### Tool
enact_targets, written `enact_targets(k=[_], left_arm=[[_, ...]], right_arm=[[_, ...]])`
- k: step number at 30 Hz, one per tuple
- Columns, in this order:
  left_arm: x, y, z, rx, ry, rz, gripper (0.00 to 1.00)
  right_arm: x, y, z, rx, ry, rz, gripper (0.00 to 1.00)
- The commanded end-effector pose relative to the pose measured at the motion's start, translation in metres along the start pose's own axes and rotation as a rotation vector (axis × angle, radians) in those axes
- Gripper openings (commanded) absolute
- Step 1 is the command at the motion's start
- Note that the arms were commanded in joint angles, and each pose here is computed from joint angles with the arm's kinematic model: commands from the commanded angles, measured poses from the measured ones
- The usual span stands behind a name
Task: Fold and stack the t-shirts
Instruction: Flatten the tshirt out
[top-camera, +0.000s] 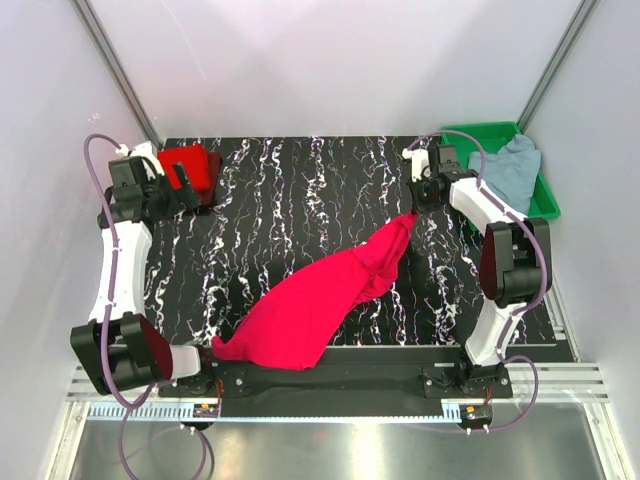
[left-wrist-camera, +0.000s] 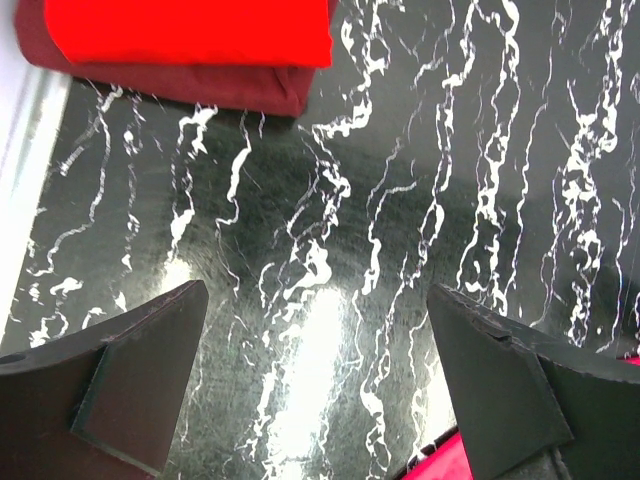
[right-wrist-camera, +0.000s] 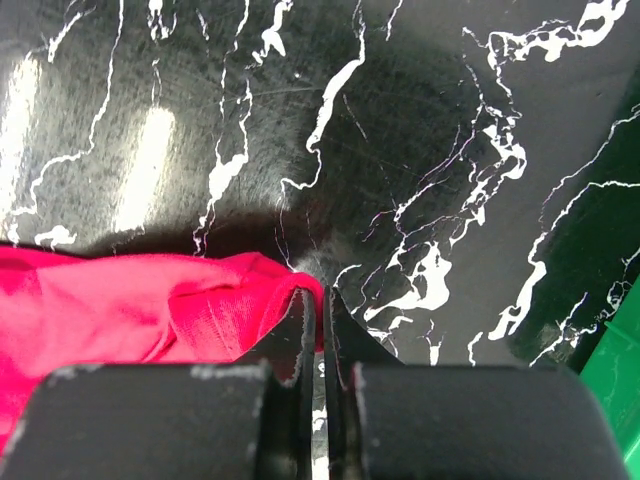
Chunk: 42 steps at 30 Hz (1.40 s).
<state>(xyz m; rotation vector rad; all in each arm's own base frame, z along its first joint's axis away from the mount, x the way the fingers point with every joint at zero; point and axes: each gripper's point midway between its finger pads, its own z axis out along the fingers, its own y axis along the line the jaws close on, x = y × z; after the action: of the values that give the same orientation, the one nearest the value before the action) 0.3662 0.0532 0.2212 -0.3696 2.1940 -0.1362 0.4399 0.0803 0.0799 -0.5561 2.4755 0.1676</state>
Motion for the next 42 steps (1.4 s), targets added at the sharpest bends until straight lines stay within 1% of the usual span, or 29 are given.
enact_targets(k=[1, 2, 3, 4, 6, 7, 8, 9, 11, 13, 14, 16, 18, 21, 25, 32, 42], left_arm=[[-0.01, -0.009, -0.005, 0.054, -0.05, 0.026, 0.99], [-0.011, -0.01, -0.007, 0.064, -0.053, 0.027, 0.99], [-0.011, -0.011, -0.008, 0.066, -0.053, 0.029, 0.99], [-0.011, -0.012, -0.009, 0.069, -0.055, 0.032, 0.99], [-0.012, -0.012, -0.011, 0.071, -0.057, 0.038, 0.99], [-0.013, -0.013, -0.013, 0.072, -0.059, 0.044, 0.99], [-0.012, -0.012, -0.013, 0.072, -0.058, 0.044, 0.99], [-0.011, -0.012, -0.012, 0.073, -0.055, 0.044, 0.99], [-0.008, -0.012, -0.012, 0.073, -0.052, 0.044, 0.99], [-0.007, -0.011, -0.011, 0.072, -0.052, 0.041, 0.99], [-0.006, -0.011, -0.01, 0.071, -0.052, 0.041, 0.99], [-0.004, -0.011, -0.011, 0.072, -0.049, 0.043, 0.99], [-0.003, -0.01, -0.01, 0.067, -0.047, 0.046, 0.99], [-0.002, -0.012, -0.012, 0.076, -0.047, 0.045, 0.99], [0.0, -0.012, -0.015, 0.078, -0.046, 0.041, 0.99], [-0.002, -0.014, -0.017, 0.085, -0.059, 0.037, 0.99], [-0.001, -0.012, -0.016, 0.078, -0.055, 0.036, 0.99]], right_arm=[[-0.017, -0.007, -0.002, 0.049, -0.033, 0.043, 0.03], [-0.016, -0.006, -0.001, 0.041, -0.032, 0.042, 0.33], [-0.018, -0.003, -0.001, 0.023, -0.036, 0.043, 0.54], [-0.021, 0.0, -0.003, 0.006, -0.041, 0.043, 0.66], [-0.042, 0.013, -0.016, -0.067, -0.095, 0.032, 0.82], [-0.052, 0.017, -0.023, -0.085, -0.127, 0.029, 0.84], [-0.07, 0.024, -0.037, -0.101, -0.188, 0.003, 0.84], [-0.082, 0.037, -0.044, -0.159, -0.233, -0.02, 0.83], [-0.097, 0.058, -0.054, -0.214, -0.28, -0.082, 0.81], [-0.093, 0.079, -0.053, -0.28, -0.247, -0.153, 0.77], [-0.086, 0.101, -0.051, -0.324, -0.205, -0.19, 0.76], [-0.078, 0.123, -0.049, -0.382, -0.178, -0.251, 0.73], [-0.065, 0.152, -0.046, -0.447, -0.137, -0.303, 0.72], [-0.049, 0.181, -0.04, -0.519, -0.068, -0.334, 0.69], [-0.033, 0.189, -0.025, -0.534, 0.008, -0.335, 0.68], [0.002, 0.175, -0.004, -0.492, 0.149, -0.358, 0.67], [0.019, 0.174, 0.011, -0.483, 0.215, -0.374, 0.67]])
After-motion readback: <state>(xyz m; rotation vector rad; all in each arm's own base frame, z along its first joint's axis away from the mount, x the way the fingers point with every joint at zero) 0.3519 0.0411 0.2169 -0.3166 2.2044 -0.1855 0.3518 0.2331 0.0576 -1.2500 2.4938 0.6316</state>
